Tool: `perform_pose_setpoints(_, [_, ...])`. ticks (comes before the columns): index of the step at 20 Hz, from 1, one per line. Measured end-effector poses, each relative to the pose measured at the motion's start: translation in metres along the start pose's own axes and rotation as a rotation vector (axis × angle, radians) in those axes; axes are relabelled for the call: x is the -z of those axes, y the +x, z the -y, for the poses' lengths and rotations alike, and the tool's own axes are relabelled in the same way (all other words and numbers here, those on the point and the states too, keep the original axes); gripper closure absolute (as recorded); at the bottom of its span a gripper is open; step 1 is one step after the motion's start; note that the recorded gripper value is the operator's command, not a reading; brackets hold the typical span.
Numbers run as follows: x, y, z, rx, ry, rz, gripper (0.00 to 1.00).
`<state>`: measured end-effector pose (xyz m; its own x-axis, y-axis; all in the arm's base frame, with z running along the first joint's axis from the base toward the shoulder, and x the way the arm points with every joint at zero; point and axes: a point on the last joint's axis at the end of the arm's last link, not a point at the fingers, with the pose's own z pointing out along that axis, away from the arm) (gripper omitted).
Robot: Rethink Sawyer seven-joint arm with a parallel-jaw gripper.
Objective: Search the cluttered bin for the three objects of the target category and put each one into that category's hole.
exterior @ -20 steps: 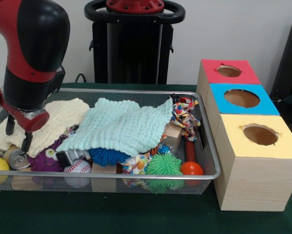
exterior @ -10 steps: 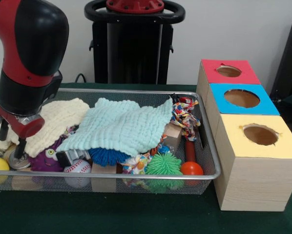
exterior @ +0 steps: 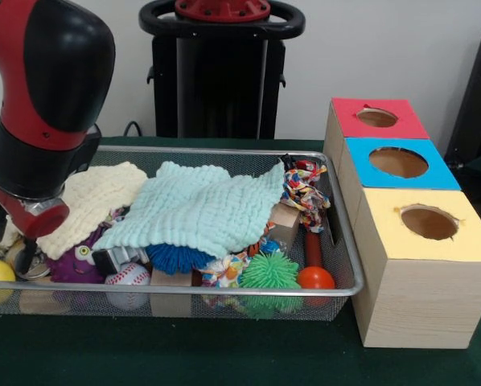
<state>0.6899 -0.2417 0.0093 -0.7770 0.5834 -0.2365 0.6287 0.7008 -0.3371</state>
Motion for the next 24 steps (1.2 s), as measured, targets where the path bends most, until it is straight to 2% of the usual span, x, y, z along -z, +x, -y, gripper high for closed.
perform_pose_setpoints(24, [0.0017, 0.0005, -0.0018, 0.008, 0.013, 0.008, 0.00])
